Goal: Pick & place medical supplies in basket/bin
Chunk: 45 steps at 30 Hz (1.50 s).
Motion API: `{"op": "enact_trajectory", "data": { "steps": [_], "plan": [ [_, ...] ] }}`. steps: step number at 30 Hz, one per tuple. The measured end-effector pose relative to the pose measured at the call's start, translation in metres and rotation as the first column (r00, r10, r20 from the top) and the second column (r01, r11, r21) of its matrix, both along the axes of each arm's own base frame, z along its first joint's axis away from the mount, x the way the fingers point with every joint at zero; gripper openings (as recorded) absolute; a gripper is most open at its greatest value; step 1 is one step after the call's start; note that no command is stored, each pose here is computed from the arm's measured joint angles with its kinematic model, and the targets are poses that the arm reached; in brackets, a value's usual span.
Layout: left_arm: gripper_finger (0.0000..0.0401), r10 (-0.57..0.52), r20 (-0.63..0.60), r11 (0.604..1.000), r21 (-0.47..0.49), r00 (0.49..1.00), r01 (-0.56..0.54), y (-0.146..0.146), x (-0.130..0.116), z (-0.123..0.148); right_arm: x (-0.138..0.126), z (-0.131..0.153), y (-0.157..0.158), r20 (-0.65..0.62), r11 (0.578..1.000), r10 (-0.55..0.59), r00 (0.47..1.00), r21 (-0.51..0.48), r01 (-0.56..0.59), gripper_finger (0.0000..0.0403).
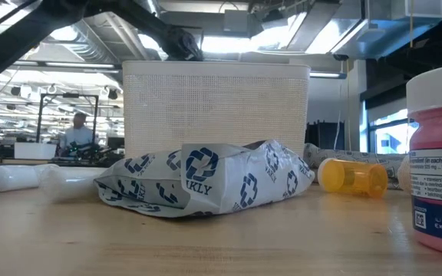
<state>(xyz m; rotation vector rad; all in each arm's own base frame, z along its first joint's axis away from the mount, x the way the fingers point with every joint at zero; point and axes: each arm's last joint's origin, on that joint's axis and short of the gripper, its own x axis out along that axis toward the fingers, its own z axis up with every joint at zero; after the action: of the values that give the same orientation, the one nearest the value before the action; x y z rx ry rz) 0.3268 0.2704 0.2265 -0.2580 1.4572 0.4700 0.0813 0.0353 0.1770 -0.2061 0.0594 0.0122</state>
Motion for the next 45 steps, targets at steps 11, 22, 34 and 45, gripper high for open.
{"op": "enact_trajectory", "data": {
  "steps": [11, 22, 34, 45],
  "plan": [
    [0.0213, -0.023, -0.011, 0.999, 0.029, 1.0, 0.024, 0.0, -0.001, 0.023, 0.0, 0.0, 0.0, 0.0, 1.0, 0.0, 1.0, 0.0, 0.0, 0.0201],
    [0.0202, -0.119, 0.194, 0.968, 0.24, 0.974, 0.071, -0.041, -0.004, 0.156, 0.0, 0.0, 0.0, -0.003, 1.0, 0.0, 1.0, 0.001, 0.0, 0.0201],
    [0.0202, -0.239, 0.405, 0.955, 0.263, 0.883, 0.138, -0.17, -0.072, 0.253, 0.0, -0.001, 0.0, -0.01, 1.0, -0.001, 1.0, -0.004, 0.001, 0.0201],
    [0.0202, -0.407, 0.421, 0.912, 0.144, 0.811, 0.384, -0.266, -0.096, 0.24, 0.0, -0.001, 0.0, -0.009, 1.0, -0.001, 1.0, 0.001, 0.001, 0.0201]
  ]
}}
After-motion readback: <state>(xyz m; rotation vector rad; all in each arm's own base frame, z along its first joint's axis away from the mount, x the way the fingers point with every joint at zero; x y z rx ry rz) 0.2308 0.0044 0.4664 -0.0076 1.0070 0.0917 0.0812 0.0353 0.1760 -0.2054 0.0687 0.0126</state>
